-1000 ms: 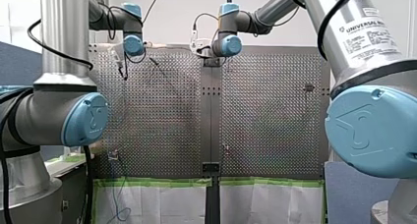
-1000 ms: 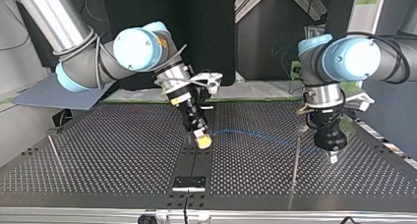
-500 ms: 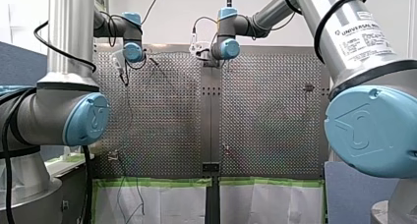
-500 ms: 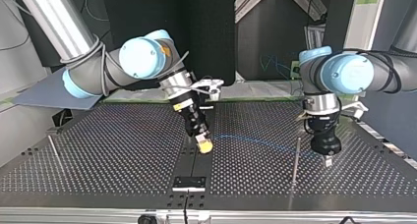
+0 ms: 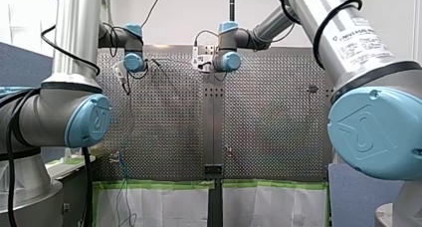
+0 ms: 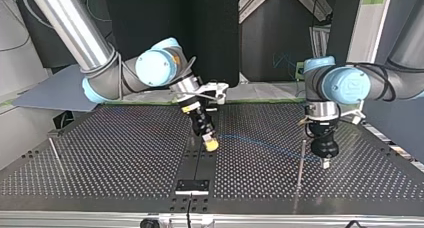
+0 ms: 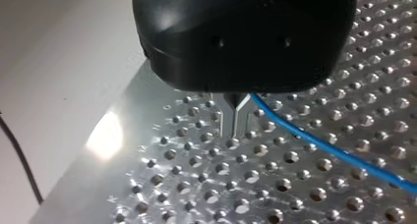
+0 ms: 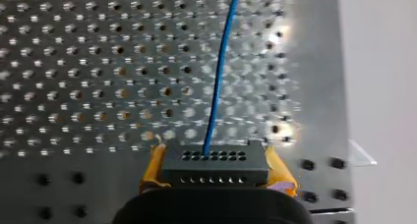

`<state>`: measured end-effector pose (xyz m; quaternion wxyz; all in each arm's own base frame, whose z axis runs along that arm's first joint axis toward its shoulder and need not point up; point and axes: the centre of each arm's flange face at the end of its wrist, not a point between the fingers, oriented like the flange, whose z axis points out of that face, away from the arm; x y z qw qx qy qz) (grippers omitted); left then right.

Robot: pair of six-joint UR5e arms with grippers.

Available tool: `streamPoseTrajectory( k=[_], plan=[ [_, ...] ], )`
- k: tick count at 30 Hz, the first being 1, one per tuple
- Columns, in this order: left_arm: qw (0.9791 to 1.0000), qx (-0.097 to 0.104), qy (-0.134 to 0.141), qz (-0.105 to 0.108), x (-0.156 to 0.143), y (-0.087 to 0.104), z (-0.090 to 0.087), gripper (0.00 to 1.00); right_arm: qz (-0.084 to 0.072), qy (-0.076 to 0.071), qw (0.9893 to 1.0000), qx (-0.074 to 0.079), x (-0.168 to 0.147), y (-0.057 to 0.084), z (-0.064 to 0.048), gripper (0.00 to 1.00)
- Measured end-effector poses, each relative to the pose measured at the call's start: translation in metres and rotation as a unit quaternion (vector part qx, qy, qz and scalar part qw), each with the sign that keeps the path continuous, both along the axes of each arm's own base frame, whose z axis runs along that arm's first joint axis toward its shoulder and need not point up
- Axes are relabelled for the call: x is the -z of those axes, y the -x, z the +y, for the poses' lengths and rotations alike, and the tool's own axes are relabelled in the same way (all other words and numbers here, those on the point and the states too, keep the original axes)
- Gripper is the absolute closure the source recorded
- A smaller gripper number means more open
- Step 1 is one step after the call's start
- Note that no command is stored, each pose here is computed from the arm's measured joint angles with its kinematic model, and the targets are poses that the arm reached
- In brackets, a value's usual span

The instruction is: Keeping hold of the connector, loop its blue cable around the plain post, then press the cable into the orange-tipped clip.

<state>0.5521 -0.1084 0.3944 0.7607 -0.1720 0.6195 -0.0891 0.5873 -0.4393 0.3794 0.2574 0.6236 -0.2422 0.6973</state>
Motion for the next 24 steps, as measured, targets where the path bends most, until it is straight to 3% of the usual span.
streamPoseTrajectory(
  k=[6, 14, 15, 16, 18, 19, 21, 22, 24],
  plan=[
    [0.9999, 0.006, 0.001, 0.008, 0.011, -0.006, 0.000, 1.00, 0.010, -0.009, 0.9999, 0.004, 0.033, -0.005, -0.012, 1.00],
    [0.9999, 0.009, 0.006, 0.014, 0.020, -0.009, 0.000, 1.00, 0.034, -0.025, 0.9990, 0.013, 0.080, -0.010, -0.024, 1.00],
    [0.9998, 0.010, 0.008, 0.014, 0.021, -0.010, 0.000, 0.93, 0.037, -0.026, 0.9989, 0.014, 0.085, -0.010, -0.025, 1.00],
    [0.9997, 0.014, 0.011, 0.014, 0.023, -0.010, 0.000, 0.93, 0.040, -0.028, 0.9987, 0.015, 0.090, -0.010, -0.026, 1.00],
    [0.9996, 0.020, 0.016, 0.013, 0.027, -0.010, -0.001, 0.75, 0.045, -0.030, 0.9984, 0.016, 0.097, -0.011, -0.027, 1.00],
    [0.9994, 0.025, 0.020, 0.013, 0.031, -0.009, -0.002, 0.75, 0.048, -0.031, 0.9982, 0.017, 0.102, -0.011, -0.028, 1.00],
    [0.9991, 0.033, 0.026, 0.012, 0.036, -0.008, -0.003, 0.54, 0.052, -0.033, 0.9980, 0.018, 0.107, -0.011, -0.029, 1.00],
    [0.9988, 0.036, 0.031, 0.009, 0.038, -0.007, -0.003, 0.54, 0.054, -0.034, 0.9978, 0.018, 0.111, -0.012, -0.029, 1.00],
    [0.9985, 0.039, 0.038, 0.005, 0.040, -0.007, -0.003, 0.34, 0.060, -0.036, 0.9974, 0.018, 0.119, -0.012, -0.030, 1.00]
  ],
)
